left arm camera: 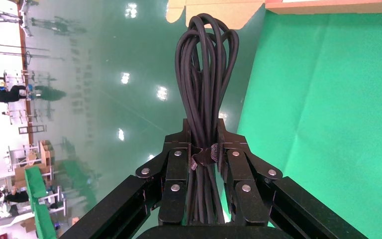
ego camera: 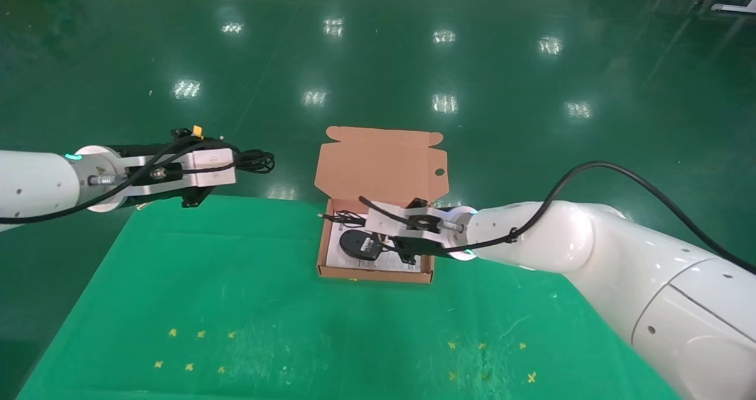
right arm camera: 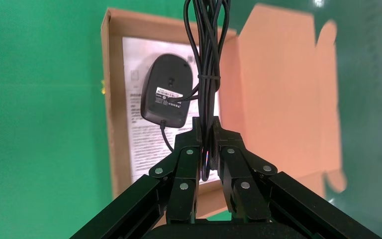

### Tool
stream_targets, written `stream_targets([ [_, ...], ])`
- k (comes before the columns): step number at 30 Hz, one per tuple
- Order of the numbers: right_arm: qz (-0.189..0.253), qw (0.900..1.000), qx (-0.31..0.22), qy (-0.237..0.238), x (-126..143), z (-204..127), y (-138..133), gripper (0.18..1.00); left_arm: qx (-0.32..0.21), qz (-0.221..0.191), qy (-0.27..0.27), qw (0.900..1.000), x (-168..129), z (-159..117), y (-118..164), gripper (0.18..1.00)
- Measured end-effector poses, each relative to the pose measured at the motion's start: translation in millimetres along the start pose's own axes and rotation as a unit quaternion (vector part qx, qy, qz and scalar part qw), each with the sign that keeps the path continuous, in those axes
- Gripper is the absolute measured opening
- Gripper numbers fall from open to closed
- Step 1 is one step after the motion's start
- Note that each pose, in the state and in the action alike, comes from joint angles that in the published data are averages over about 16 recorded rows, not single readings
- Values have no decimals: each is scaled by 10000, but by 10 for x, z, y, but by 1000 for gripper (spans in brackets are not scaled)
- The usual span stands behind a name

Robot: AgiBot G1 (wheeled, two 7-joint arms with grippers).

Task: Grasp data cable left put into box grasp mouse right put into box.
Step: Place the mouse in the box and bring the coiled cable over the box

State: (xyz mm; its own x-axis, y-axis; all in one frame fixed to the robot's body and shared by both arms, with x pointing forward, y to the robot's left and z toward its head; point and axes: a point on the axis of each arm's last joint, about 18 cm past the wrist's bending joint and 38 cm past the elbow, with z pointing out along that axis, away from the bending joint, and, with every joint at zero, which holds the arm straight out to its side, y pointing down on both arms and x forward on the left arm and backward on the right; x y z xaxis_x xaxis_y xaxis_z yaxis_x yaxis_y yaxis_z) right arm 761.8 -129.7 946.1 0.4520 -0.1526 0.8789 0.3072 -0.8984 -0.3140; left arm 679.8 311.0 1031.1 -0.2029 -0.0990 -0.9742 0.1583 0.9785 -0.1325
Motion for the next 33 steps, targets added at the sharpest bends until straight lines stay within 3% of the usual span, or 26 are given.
stream_targets([
  [7, 413, 9991, -120, -45, -53, 25, 136, 212, -1, 0, 0, 10000, 0, 0, 1, 269],
  [17, 500, 9986, -140, -51, -49, -4, 190, 247, 42, 2, 45, 10000, 42, 27, -33, 269],
  [25, 499, 9985, -136, 168, 103, -118, 269, 347, 257, 47, 187, 9995, 224, 177, -220, 269],
  [33, 460, 9972, -260, 523, 393, -419, 520, 506, 732, 144, 284, 9968, 524, 473, -645, 269],
])
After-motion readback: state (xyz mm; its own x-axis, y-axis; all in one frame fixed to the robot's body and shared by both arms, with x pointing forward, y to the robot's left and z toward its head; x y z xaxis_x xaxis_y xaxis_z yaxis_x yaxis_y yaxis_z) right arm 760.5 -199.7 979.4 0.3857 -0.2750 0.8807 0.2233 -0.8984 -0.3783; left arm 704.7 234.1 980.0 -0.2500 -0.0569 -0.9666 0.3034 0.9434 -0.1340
